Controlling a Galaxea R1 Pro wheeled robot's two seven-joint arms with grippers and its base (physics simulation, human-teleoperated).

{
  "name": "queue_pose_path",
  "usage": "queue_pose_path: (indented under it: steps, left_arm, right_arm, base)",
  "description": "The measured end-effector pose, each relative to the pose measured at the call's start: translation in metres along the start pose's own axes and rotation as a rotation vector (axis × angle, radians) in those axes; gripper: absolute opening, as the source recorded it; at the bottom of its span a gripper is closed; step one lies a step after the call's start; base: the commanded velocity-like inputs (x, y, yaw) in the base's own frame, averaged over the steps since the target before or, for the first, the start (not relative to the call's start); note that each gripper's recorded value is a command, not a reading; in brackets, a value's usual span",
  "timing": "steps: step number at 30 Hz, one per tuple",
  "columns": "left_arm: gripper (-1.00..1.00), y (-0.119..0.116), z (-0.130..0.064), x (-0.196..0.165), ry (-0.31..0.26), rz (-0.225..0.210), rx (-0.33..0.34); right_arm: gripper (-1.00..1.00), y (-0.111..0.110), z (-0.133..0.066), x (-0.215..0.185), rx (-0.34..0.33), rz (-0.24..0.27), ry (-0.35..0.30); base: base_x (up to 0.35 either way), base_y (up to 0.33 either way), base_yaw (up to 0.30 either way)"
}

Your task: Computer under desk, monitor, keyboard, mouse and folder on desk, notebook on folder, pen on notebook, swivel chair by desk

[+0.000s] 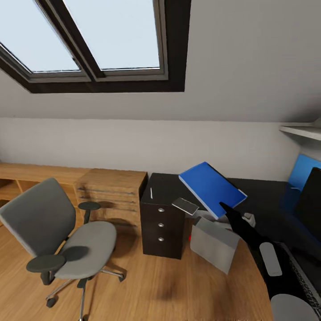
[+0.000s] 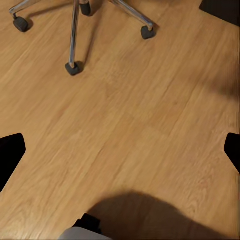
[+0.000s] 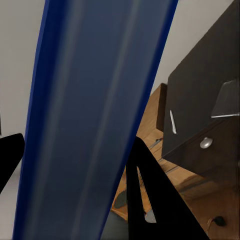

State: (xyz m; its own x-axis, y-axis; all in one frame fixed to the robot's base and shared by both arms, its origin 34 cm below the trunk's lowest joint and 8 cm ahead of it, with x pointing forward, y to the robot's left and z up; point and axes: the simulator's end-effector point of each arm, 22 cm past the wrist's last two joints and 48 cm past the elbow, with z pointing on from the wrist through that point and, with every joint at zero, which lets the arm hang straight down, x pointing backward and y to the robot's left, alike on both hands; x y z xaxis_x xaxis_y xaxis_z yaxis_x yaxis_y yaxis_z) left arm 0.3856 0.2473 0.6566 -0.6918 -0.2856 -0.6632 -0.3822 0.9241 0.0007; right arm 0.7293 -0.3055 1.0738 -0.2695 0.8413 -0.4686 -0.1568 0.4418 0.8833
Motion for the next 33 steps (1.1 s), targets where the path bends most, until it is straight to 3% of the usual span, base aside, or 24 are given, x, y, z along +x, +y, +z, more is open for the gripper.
queue_pose_path:
  steps: [7, 20, 33]
  left_arm:
    - [1.00, -0.0007, -0.0002, 0.0001, 0.000, 0.000, 0.002]
    - [1.00, -0.0002, -0.0001, 0.0000, 0.000, 0.000, 0.002]
    - [1.00, 0.0005, 0.0002, -0.0009, -0.002, 0.000, 0.001]
  right_arm:
    - [-1.00, 0.0003, 0.0003, 0.0013, -0.001, 0.002, 0.001]
    - [-1.00, 0.0009, 0.0009, 0.0034, -0.002, 0.006, 0.003]
    - [-1.00, 0.0019, 0.0012, 0.0032, -0.004, 0.006, 0.003]
  base:
    - [0.028, 0.000, -0.294]
    - [0.217, 0.000, -0.294]
    - [0.009, 0.000, -0.224]
